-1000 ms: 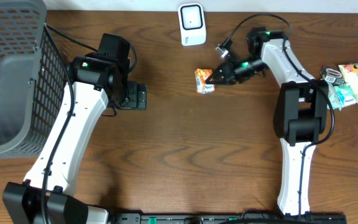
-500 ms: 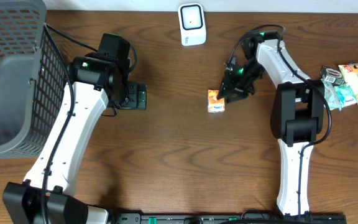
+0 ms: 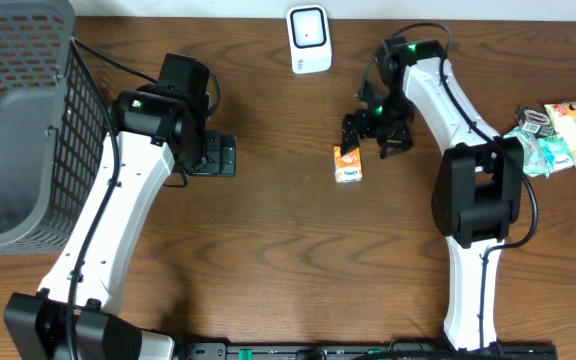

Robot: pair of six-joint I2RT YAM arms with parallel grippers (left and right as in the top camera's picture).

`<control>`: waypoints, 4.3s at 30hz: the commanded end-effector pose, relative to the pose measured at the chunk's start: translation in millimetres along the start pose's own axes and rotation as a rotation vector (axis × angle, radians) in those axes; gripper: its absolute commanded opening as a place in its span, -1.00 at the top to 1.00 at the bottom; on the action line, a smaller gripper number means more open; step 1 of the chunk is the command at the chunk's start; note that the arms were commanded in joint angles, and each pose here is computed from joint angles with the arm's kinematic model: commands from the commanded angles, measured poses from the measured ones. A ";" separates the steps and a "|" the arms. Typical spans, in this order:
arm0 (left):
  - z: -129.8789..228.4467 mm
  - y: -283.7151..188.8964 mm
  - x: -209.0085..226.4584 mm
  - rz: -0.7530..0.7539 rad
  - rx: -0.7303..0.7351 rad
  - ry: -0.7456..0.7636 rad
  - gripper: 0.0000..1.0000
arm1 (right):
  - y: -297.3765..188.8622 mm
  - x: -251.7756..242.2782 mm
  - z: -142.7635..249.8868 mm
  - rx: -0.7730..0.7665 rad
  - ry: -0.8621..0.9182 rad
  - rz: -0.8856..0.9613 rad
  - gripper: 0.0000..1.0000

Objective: Scan the item barcode

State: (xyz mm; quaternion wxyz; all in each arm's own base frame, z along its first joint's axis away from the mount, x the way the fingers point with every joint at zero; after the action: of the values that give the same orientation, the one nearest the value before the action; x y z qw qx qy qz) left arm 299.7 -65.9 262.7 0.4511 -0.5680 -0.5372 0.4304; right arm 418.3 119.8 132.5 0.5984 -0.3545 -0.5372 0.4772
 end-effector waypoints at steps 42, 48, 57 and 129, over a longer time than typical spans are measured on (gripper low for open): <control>0.7 1.3 0.4 -0.007 0.007 -0.005 -0.95 | -63.5 -9.2 46.4 -0.143 -0.302 -0.715 0.98; 0.7 1.3 0.4 -0.007 0.007 -0.005 -0.96 | -75.5 -1.4 59.3 -0.195 -0.429 -0.869 0.98; 0.7 1.3 0.4 -0.007 0.007 -0.005 -0.96 | -82.9 -5.8 70.0 -0.207 -0.462 -0.920 0.98; 0.7 1.3 0.4 -0.007 0.007 -0.005 -0.96 | -82.3 15.3 69.5 -0.250 -0.536 -0.995 0.98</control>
State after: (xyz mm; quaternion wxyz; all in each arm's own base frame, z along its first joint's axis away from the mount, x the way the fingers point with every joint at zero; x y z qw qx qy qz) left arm 299.8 -65.9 262.7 0.4510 -0.5681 -0.5373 0.4304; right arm 366.4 101.8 213.1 0.5697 0.0022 -0.8060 0.1609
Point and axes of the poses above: each gripper's point midway between its finger pads, its own y axis out along the fingers, its own x axis along the line the jaws close on, z = x × y, the point moved 9 cm from there along -y, back along the fingers, and after that the axes turned 2 degrees about y, right-handed, at the moved point
